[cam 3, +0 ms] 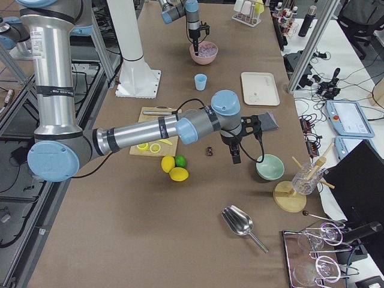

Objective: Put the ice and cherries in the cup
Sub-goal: 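Carry the ice cube over the light-blue cup, then open the left gripper to release the cube into the cup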

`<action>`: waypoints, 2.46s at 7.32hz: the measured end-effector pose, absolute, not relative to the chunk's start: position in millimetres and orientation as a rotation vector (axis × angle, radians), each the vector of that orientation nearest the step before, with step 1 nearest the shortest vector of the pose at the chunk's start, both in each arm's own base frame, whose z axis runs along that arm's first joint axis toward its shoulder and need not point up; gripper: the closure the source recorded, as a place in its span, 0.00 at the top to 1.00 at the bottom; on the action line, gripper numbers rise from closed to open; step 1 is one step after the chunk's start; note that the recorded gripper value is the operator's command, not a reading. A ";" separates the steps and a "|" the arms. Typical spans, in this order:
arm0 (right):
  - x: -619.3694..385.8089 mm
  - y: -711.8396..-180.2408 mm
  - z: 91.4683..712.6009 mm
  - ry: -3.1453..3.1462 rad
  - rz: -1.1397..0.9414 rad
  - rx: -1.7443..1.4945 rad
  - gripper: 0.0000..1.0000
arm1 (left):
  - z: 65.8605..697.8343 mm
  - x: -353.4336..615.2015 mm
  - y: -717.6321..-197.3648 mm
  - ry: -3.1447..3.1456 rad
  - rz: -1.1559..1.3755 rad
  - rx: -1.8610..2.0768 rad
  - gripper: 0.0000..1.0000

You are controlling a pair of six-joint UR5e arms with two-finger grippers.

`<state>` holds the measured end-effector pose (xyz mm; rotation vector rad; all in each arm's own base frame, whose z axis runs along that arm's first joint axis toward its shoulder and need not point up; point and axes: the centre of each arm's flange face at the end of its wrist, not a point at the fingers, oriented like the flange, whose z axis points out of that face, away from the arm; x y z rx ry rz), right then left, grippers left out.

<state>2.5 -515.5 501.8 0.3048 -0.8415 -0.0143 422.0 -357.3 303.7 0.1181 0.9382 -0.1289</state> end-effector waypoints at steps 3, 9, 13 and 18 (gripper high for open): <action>2.5 -515.5 501.9 -0.842 -0.014 0.305 1.00 | 239.5 411.0 -379.6 1.050 -0.201 0.160 0.00; 2.5 -515.4 500.9 -0.842 -0.016 0.308 1.00 | 154.0 506.4 -409.4 1.141 -0.357 0.104 0.00; 2.6 -515.5 500.4 -0.842 -0.018 0.312 1.00 | 150.8 563.0 -385.1 1.154 -0.361 0.154 0.78; 2.6 -515.1 501.5 -0.842 -0.017 0.311 1.00 | 157.6 559.1 -376.7 1.148 -0.345 0.171 0.98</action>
